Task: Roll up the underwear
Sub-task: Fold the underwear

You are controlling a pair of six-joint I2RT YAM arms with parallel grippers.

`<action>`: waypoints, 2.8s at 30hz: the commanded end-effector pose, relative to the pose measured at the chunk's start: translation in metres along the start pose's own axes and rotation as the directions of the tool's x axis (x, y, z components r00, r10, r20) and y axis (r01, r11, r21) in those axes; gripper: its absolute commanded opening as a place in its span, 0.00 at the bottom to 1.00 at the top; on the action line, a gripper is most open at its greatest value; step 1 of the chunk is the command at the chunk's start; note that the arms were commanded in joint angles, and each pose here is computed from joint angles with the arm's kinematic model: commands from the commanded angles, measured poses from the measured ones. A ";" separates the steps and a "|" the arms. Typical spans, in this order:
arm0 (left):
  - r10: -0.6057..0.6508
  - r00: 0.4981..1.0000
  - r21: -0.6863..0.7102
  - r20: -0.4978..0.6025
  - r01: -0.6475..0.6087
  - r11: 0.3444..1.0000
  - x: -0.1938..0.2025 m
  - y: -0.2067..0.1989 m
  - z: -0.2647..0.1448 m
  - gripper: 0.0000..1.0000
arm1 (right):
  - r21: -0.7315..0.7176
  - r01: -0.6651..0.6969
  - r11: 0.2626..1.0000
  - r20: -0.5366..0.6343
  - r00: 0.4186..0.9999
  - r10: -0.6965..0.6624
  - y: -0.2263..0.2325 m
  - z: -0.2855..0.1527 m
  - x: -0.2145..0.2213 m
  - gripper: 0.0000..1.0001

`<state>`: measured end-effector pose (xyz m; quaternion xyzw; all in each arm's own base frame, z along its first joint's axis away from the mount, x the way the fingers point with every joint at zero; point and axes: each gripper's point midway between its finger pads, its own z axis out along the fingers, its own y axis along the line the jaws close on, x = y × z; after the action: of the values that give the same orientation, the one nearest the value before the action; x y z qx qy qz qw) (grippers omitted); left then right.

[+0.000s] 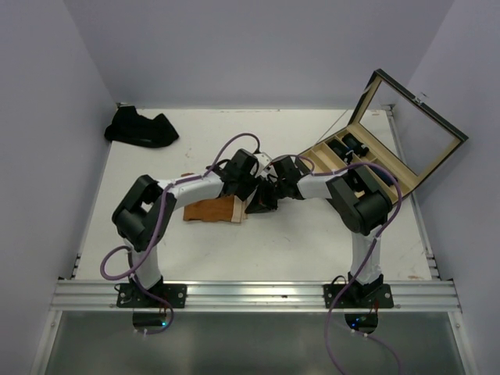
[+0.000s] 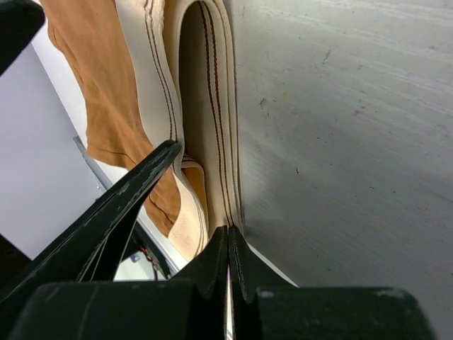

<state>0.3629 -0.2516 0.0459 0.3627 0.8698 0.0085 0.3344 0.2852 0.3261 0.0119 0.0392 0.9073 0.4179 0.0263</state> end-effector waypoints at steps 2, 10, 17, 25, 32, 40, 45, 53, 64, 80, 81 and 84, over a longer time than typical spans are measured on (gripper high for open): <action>-0.001 1.000 -0.015 -0.010 0.001 1.000 -0.005 -0.002 0.001 0.66 | 0.176 -0.072 0.982 -0.017 0.997 0.076 -0.050 0.010 0.014 0.00; -0.017 0.999 0.059 0.037 0.015 0.998 -0.017 -0.013 -0.010 0.64 | 0.181 -0.074 0.981 -0.020 0.997 0.079 -0.053 0.011 0.015 0.00; -0.039 0.998 0.088 0.042 0.036 0.995 -0.016 -0.018 -0.016 0.65 | 0.196 -0.076 0.978 -0.017 0.997 0.081 -0.057 0.011 0.015 0.00; -0.012 0.999 0.091 -0.034 0.015 0.996 0.004 -0.023 0.000 0.64 | 0.207 -0.078 0.975 -0.023 0.996 0.085 -0.060 0.012 0.014 0.00; -0.006 0.998 0.057 -0.058 0.009 0.998 0.012 -0.018 0.003 0.54 | 0.217 -0.086 0.972 -0.023 0.995 0.093 -0.065 0.011 0.014 0.00; -0.004 0.998 0.098 -0.055 0.009 0.995 0.009 -0.025 0.002 0.55 | 0.224 -0.094 0.970 -0.028 0.994 0.103 -0.068 0.012 0.015 0.00; -0.018 1.000 0.134 -0.003 0.018 0.991 -0.005 -0.029 -0.007 0.60 | 0.226 -0.090 0.970 -0.029 0.995 0.099 -0.069 0.011 0.016 0.00; -0.020 0.999 0.146 -0.025 0.023 0.989 -0.002 -0.031 -0.009 0.63 | 0.229 -0.095 0.969 -0.034 0.994 0.105 -0.070 0.012 0.016 0.00; -0.015 0.996 0.103 -0.093 0.025 0.994 0.024 -0.028 0.000 0.41 | 0.237 -0.095 0.967 -0.037 0.994 0.106 -0.073 0.011 0.017 0.00; -0.042 0.999 0.095 -0.023 0.044 0.994 -0.005 -0.008 0.001 0.17 | 0.255 -0.099 0.962 -0.044 0.993 0.114 -0.079 0.012 0.020 0.00; -0.039 0.999 0.098 -0.027 0.041 0.994 -0.005 -0.009 0.003 0.14 | 0.254 -0.099 0.962 -0.045 0.992 0.114 -0.079 0.012 0.020 0.00; -0.041 0.999 0.111 -0.019 0.043 0.993 -0.009 -0.011 0.005 0.11 | 0.254 -0.101 0.962 -0.046 0.992 0.117 -0.079 0.012 0.020 0.00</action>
<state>0.3494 -0.2544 0.0282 0.3602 0.8884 -0.0290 0.2830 0.2842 0.3257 0.0088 0.0455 0.9048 0.4234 -0.0021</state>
